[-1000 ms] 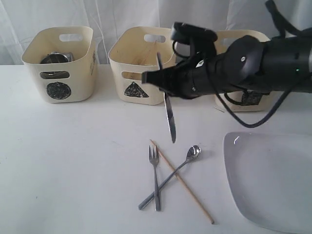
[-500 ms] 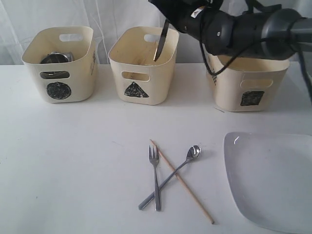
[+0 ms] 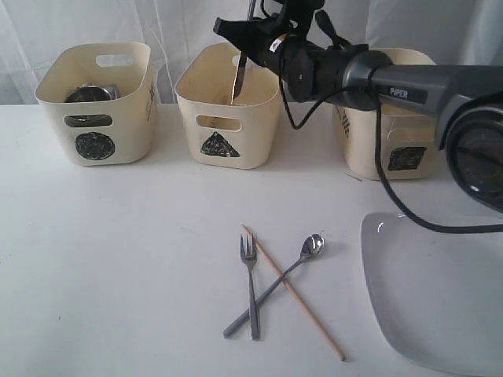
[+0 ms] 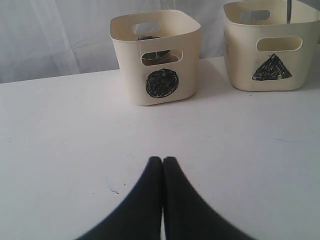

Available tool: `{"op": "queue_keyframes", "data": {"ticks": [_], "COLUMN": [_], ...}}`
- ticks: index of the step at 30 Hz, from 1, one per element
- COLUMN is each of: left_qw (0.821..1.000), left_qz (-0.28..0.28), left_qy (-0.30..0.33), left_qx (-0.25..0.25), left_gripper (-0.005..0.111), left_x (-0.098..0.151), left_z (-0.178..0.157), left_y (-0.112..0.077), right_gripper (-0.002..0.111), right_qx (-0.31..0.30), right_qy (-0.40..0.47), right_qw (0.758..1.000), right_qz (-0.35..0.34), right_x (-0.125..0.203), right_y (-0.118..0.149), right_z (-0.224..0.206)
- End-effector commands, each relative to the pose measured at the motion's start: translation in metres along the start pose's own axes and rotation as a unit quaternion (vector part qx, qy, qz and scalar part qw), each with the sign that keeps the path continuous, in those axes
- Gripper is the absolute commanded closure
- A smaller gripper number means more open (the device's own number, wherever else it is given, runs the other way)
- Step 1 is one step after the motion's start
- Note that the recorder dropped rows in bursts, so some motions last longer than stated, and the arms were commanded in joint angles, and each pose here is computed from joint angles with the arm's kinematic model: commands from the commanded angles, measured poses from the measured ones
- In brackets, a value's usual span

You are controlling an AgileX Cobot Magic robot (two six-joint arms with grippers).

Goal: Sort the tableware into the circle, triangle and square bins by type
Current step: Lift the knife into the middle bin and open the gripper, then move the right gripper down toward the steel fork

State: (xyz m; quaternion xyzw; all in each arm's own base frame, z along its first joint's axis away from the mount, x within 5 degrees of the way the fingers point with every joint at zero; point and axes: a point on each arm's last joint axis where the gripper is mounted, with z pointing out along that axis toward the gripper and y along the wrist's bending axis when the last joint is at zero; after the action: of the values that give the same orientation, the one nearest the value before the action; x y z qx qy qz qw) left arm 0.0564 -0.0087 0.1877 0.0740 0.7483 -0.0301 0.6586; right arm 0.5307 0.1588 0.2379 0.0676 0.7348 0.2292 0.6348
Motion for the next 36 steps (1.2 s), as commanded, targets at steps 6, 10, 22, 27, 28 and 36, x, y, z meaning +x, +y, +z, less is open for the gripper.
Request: {"op": "queue_keyframes", "data": {"ticks": [6, 10, 22, 27, 28, 36], "left_qw": [1.000, 1.000, 1.000, 1.000, 1.000, 1.000], "left_qz": [-0.003, -0.003, -0.003, -0.003, -0.003, -0.003], "left_qy": [-0.001, -0.001, -0.001, -0.001, -0.001, -0.001], "left_qx": [0.002, 0.002, 0.002, 0.002, 0.002, 0.002], "left_gripper": [0.107, 0.107, 0.107, 0.107, 0.107, 0.107], "left_x": [0.001, 0.001, 0.001, 0.001, 0.001, 0.001], "left_z": [0.000, 0.000, 0.000, 0.000, 0.000, 0.000], "left_y": [0.000, 0.000, 0.000, 0.000, 0.000, 0.000], "right_gripper": [0.080, 0.080, 0.080, 0.080, 0.080, 0.063], "right_qx": [0.002, 0.009, 0.041, 0.001, -0.009, -0.056], "right_qy": [0.036, 0.092, 0.313, 0.485, 0.506, 0.566], "right_qw": [0.997, 0.987, 0.928, 0.831, 0.815, 0.771], "right_qz": [-0.074, -0.130, -0.198, -0.273, -0.283, -0.287], "right_x": [-0.013, -0.015, -0.013, 0.018, 0.023, 0.061], "right_y": [0.004, 0.006, 0.005, 0.011, 0.014, 0.048], "right_z": [0.004, -0.006, -0.096, -0.145, -0.151, -0.176]}}
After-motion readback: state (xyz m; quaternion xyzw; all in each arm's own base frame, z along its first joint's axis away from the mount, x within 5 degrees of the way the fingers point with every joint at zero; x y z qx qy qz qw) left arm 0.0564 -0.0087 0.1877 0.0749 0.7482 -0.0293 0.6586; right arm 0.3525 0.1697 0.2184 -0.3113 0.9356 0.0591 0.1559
